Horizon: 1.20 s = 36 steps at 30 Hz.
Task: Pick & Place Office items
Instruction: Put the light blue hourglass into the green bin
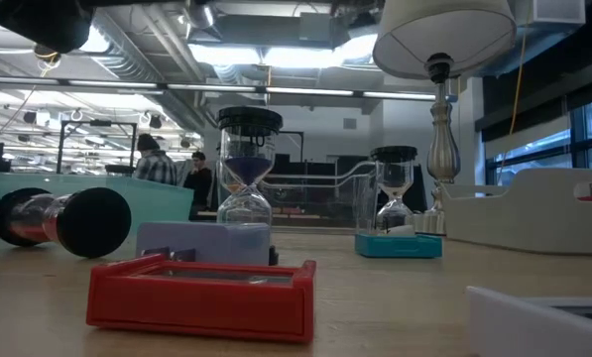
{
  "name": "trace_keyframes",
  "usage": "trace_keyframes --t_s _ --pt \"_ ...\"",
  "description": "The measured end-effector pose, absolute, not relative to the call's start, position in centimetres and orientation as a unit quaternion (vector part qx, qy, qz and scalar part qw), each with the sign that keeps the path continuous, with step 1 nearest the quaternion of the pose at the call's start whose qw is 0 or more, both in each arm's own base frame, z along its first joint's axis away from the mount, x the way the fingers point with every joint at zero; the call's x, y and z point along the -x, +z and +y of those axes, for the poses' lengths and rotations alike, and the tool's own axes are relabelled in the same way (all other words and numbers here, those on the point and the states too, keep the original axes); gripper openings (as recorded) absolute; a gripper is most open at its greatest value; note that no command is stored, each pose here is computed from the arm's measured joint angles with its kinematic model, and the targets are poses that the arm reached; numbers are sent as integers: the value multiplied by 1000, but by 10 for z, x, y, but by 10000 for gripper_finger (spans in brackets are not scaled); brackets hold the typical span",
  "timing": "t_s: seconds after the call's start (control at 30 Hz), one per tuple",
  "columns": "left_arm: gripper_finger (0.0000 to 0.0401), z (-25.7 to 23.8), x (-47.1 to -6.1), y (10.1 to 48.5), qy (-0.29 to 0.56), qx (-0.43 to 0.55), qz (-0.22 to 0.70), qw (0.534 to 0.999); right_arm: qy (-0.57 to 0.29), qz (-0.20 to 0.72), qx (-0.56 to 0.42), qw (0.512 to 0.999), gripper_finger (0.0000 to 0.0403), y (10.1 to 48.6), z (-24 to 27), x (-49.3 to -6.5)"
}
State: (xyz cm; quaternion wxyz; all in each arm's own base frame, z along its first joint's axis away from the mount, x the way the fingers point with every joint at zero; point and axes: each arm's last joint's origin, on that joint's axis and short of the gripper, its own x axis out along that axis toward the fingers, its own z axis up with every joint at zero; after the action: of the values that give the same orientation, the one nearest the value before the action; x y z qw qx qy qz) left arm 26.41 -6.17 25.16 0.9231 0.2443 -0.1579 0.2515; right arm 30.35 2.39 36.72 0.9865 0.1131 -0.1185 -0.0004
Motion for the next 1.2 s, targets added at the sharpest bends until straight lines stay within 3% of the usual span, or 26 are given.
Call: trace_keyframes --t_s 0.2,0.43,1.2 --pt "275 -66 -266 270 194 -373 -242 875 18 -207 -132 969 199 384 28 -298" --pt "275 -62 -281 312 259 -428 -274 821 39 -261 -145 954 199 382 38 -305" --pt "274 -43 -293 322 210 -418 -313 826 63 -285 -154 944 199 384 41 -305"
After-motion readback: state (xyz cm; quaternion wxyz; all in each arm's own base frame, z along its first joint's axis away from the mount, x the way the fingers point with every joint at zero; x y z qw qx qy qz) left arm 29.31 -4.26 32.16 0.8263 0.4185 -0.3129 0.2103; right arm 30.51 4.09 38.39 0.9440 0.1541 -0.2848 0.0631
